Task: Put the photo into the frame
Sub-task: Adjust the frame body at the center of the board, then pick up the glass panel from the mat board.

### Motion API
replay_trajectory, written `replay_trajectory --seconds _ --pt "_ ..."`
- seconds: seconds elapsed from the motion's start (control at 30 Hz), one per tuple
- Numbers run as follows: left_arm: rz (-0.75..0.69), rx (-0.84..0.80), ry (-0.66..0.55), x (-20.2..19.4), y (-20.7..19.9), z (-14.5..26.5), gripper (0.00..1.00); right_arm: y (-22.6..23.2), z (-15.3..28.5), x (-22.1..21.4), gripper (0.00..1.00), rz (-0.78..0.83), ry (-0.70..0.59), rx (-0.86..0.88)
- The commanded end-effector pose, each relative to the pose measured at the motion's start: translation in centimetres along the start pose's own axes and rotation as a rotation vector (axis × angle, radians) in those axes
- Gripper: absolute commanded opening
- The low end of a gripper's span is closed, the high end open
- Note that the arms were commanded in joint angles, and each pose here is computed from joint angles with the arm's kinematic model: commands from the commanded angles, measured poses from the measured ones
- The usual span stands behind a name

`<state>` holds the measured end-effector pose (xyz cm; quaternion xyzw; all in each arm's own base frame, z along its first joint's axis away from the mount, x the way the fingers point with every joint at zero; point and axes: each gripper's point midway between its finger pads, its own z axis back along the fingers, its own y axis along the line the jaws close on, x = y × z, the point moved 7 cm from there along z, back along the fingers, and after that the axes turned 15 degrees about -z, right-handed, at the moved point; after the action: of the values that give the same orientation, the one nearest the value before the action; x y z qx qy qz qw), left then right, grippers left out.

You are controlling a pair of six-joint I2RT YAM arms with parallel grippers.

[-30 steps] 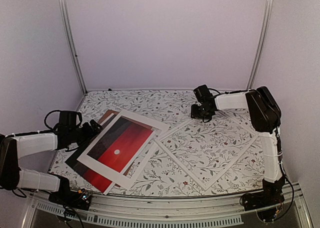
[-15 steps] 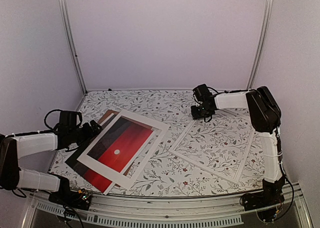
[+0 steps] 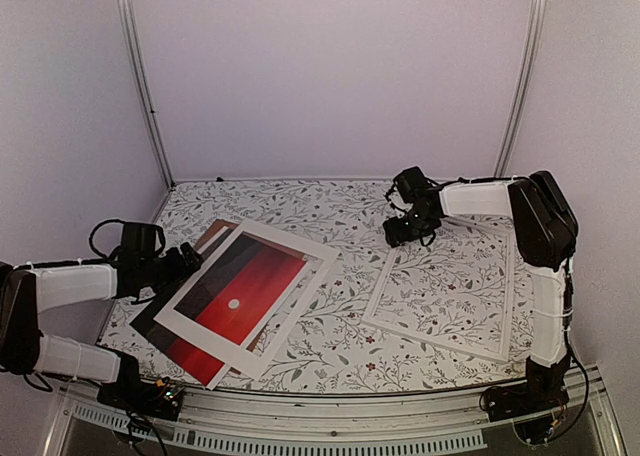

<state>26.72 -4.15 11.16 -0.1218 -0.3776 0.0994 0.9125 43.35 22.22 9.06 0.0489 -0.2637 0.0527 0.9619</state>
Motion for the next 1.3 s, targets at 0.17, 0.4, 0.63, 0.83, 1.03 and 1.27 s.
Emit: replay_trajectory --seconds 0.17,0.4,0.63,0.83,1.03,1.27 --pt "-0.048 0.157 -0.067 4.1 1.1 -1.8 1.00 3.5 7.6 1.9 0.86 0.008 -0.143 0.184" --pt "-0.043 0.154 0.027 6.3 3.3 -6.6 0.99 7.7 9.5 -0.4 0.86 0.052 -0.117 0.362" --pt "-0.060 0.044 0.147 5.4 2.8 -9.5 0.87 10.4 9.3 -3.0 0.86 0.075 -0.069 0.446" --pt "-0.032 0.055 0.175 2.0 3.1 -7.7 0.88 11.4 8.7 -4.4 0.86 0.053 -0.007 0.518" --pt "-0.018 -0.008 0.139 1.1 1.6 -5.4 0.88 12.1 8.1 -4.5 0.86 -0.005 0.045 0.558" --pt "0.001 -0.060 0.211 -1.4 0.9 -5.8 0.87 12.5 7.8 -4.4 0.87 -0.034 0.068 0.580"
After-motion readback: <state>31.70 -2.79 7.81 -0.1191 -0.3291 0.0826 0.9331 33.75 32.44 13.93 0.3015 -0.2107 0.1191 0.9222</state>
